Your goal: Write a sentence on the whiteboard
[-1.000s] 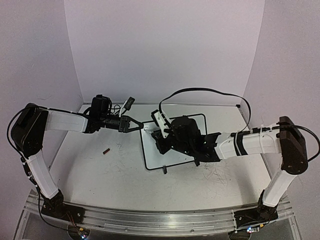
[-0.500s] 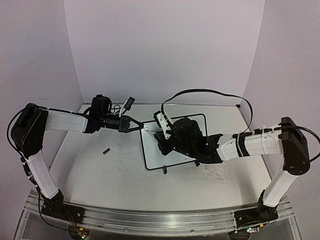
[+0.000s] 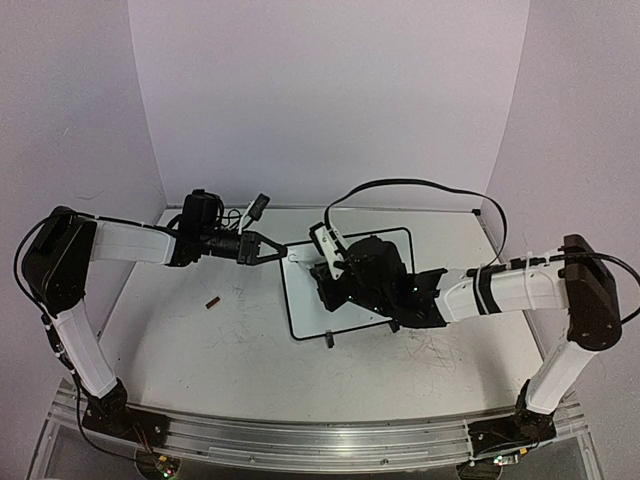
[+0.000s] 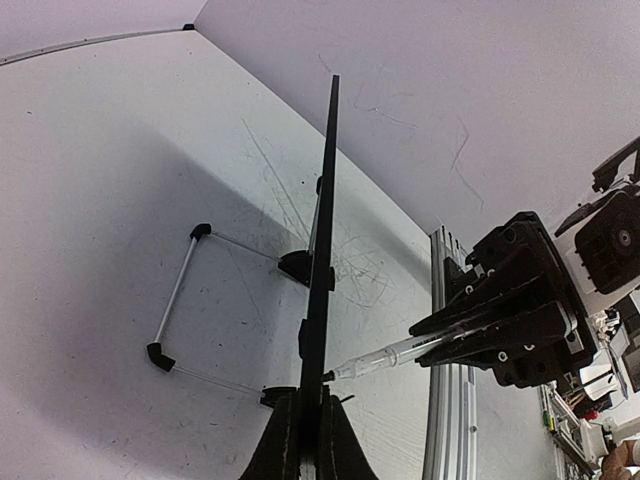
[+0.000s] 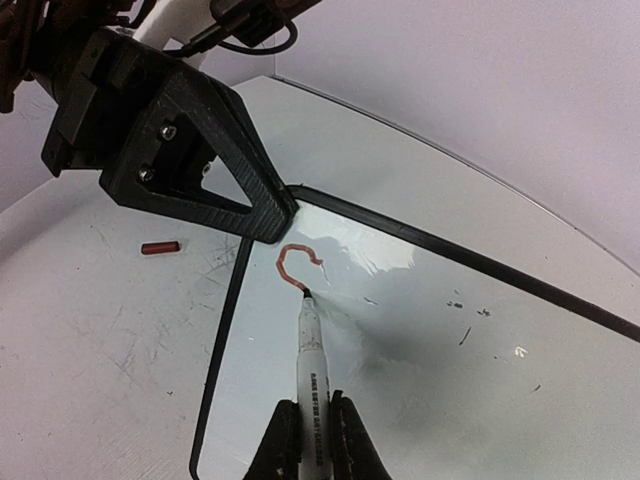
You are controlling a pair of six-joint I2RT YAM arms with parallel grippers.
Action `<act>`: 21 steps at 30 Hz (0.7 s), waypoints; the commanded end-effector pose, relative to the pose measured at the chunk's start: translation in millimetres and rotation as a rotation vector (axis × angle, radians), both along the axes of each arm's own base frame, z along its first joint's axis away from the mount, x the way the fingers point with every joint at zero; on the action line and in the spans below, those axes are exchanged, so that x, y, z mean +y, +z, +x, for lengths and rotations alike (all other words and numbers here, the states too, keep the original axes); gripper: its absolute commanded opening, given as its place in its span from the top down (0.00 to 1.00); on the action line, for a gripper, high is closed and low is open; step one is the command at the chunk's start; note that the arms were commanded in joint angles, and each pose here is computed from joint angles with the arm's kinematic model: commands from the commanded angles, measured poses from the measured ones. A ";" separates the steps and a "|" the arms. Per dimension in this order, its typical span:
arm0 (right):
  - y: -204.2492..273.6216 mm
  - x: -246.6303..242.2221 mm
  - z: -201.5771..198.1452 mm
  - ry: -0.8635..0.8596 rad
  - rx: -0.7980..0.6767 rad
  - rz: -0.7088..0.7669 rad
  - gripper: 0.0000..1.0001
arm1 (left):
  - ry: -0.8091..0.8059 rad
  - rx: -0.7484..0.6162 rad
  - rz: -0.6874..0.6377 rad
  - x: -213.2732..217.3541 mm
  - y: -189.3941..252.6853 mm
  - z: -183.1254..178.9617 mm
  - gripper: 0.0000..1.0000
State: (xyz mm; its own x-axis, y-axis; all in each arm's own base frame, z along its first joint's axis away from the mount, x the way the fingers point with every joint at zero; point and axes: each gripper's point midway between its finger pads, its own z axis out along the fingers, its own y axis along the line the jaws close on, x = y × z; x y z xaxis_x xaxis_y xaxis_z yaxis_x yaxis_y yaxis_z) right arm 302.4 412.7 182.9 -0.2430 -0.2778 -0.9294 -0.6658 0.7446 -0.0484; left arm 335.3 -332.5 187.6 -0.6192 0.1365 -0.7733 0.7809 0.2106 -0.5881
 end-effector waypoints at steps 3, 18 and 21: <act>7.9 -15.5 4.6 -0.062 -0.013 0.004 1.00 | 0.007 -0.034 -0.005 -2.6 9.9 0.0 1.00; 1.3 -7.6 -1.6 -0.012 0.016 0.007 1.00 | 0.007 -0.034 -0.006 -2.4 9.8 -0.1 1.00; -1.0 -6.6 -2.9 -0.005 0.022 0.005 1.00 | 0.007 -0.036 -0.006 -2.3 10.4 -0.1 1.00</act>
State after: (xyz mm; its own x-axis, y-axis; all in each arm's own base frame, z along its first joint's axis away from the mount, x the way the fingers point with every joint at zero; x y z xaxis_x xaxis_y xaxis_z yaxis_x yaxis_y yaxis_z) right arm 300.9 410.4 180.7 -0.2485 -0.2791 -0.9275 -0.6652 0.7452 -0.0460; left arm 335.3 -332.5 187.6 -0.6192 0.1366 -0.7732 0.7809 0.2103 -0.5882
